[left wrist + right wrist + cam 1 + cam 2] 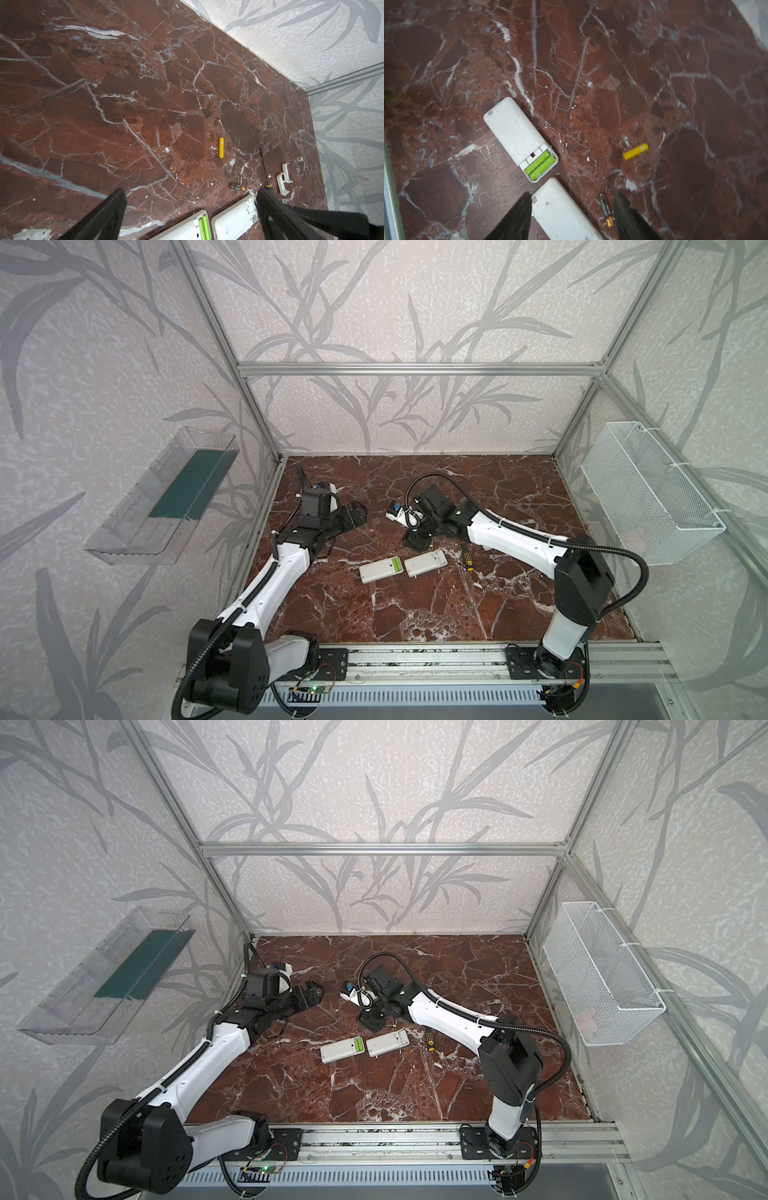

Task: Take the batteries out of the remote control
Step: 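Open the right gripper and move it over the yellow-black screwdriver, then close the right gripper on the screwdriver handle, then lift the screwdriver with the right gripper and carry it above the remotes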

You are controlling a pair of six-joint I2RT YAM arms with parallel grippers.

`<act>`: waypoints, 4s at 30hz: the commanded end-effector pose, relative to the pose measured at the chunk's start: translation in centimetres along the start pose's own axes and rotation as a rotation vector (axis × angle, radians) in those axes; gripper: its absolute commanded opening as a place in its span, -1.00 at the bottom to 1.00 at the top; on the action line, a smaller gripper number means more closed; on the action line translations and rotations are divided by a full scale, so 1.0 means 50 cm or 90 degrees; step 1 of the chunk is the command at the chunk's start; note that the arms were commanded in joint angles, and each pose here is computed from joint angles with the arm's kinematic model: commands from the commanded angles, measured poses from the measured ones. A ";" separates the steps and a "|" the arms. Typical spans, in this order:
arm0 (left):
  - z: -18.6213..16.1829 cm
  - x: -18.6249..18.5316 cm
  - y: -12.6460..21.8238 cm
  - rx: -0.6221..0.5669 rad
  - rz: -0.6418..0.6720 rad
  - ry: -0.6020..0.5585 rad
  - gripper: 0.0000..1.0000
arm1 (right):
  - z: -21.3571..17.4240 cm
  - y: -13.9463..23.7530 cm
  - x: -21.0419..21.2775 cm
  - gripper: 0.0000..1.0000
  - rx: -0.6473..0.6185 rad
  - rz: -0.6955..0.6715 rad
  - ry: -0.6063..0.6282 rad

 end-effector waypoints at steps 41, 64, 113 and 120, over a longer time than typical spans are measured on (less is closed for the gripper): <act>-0.039 -0.100 -0.067 0.081 -0.134 0.001 0.91 | -0.383 0.001 -0.108 -0.72 0.165 -0.171 -0.537; -0.066 -0.269 -0.099 0.097 -0.275 0.036 0.54 | -0.169 0.153 0.027 -0.98 -0.001 -0.166 -0.109; -0.035 -0.304 -0.074 0.063 -0.470 0.256 -1.00 | -0.084 0.222 0.021 -0.11 -0.223 -0.101 -0.067; -0.021 -0.305 -0.053 0.055 -0.478 0.276 -1.00 | -0.083 0.252 0.011 0.19 -0.278 -0.096 -0.043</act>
Point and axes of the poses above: each gripper's point midway between its finger pads, its own y axis back along the fingers, its own x axis along the line the jaws close on, z = x × y, the point moved 6 cm from there along y, back along the fingers, and after that the axes turned 5 degrees about y, right-handed, at the moved point
